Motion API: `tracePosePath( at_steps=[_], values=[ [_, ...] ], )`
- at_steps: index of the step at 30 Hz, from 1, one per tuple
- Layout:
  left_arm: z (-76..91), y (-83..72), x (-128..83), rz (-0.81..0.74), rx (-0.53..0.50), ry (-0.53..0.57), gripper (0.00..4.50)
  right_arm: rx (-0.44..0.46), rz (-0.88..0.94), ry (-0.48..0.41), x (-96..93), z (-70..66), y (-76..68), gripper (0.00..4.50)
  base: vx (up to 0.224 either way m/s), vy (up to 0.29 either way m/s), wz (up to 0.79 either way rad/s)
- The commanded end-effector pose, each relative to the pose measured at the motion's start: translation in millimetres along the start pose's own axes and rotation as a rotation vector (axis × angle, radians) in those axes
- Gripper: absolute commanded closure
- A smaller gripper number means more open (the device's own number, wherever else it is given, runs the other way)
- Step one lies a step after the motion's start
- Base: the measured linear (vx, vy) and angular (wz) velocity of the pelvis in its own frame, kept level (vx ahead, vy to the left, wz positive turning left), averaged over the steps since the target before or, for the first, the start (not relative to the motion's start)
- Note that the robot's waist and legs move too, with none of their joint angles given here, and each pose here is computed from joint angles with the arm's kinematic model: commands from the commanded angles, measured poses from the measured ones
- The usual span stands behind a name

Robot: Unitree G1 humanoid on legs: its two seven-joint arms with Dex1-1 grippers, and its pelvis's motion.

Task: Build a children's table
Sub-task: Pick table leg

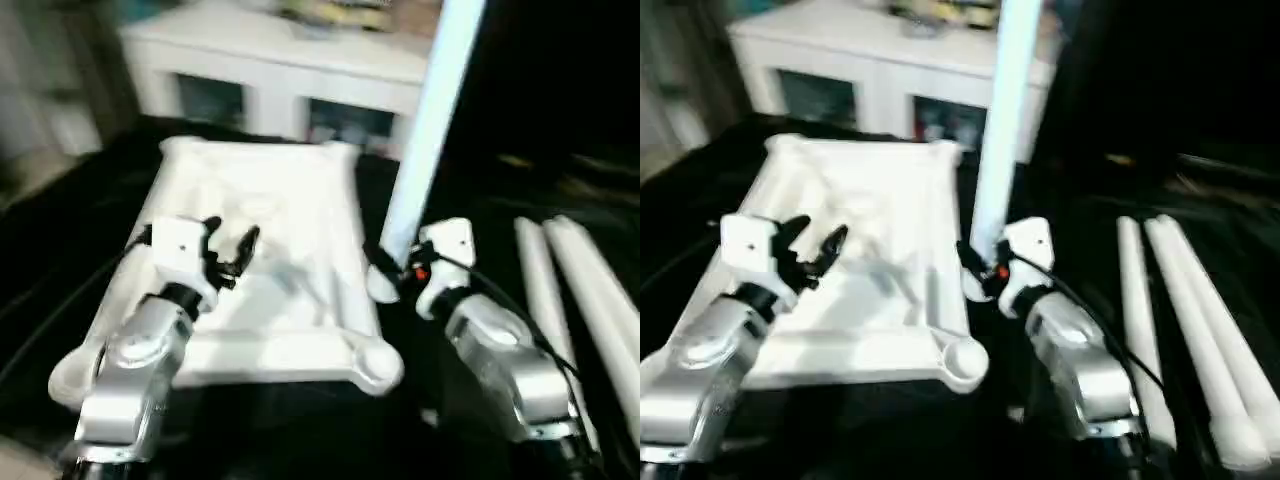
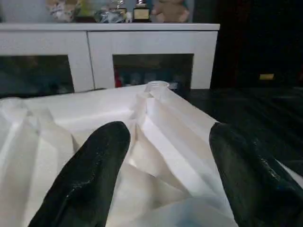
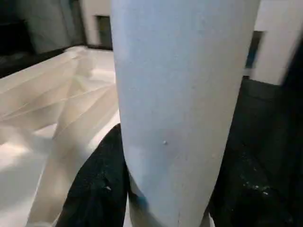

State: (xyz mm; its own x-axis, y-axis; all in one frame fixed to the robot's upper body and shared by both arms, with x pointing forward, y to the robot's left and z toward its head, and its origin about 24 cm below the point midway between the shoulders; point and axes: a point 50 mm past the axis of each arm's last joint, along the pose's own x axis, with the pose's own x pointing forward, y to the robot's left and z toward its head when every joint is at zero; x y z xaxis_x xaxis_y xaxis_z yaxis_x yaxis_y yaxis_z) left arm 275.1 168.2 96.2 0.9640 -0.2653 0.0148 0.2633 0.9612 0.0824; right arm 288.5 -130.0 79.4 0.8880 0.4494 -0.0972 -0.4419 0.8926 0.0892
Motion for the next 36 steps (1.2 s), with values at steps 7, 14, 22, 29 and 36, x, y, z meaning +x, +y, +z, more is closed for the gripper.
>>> tracePosePath(
  at_steps=[7, 14, 22, 29, 36],
  values=[
    [2.4, -3.5, 4.3, 0.033, -0.039, -0.005, 1.26, -0.015, 0.004, 0.016, 0.9, 3.8, -0.7, 2.62, -0.012, 0.022, -0.04],
    [2.4, -3.7, 3.5, 0.015, -0.003, 0.002, 1.26, -0.017, 0.028, 0.034, 1.8, 3.0, 2.0, 2.62, -0.077, -0.169, -0.08],
    [8.5, -13.5, -1.4, -0.359, 0.097, 0.021, 1.26, -0.044, 0.135, 0.002, 6.4, 10.1, 3.3, 2.62, -0.058, -0.017, 0.02],
    [2.2, -12.5, -9.7, -0.766, 0.206, 0.182, 0.86, -0.083, 0.248, 0.055, 4.1, 7.1, -9.8, 2.62, -0.014, 0.026, 0.00],
    [-11.5, -26.8, -10.1, -0.950, 0.250, 0.315, 0.44, -0.108, 0.290, 0.079, -0.6, 6.5, -15.4, 2.62, 0.000, 0.000, 0.00]
  ],
)
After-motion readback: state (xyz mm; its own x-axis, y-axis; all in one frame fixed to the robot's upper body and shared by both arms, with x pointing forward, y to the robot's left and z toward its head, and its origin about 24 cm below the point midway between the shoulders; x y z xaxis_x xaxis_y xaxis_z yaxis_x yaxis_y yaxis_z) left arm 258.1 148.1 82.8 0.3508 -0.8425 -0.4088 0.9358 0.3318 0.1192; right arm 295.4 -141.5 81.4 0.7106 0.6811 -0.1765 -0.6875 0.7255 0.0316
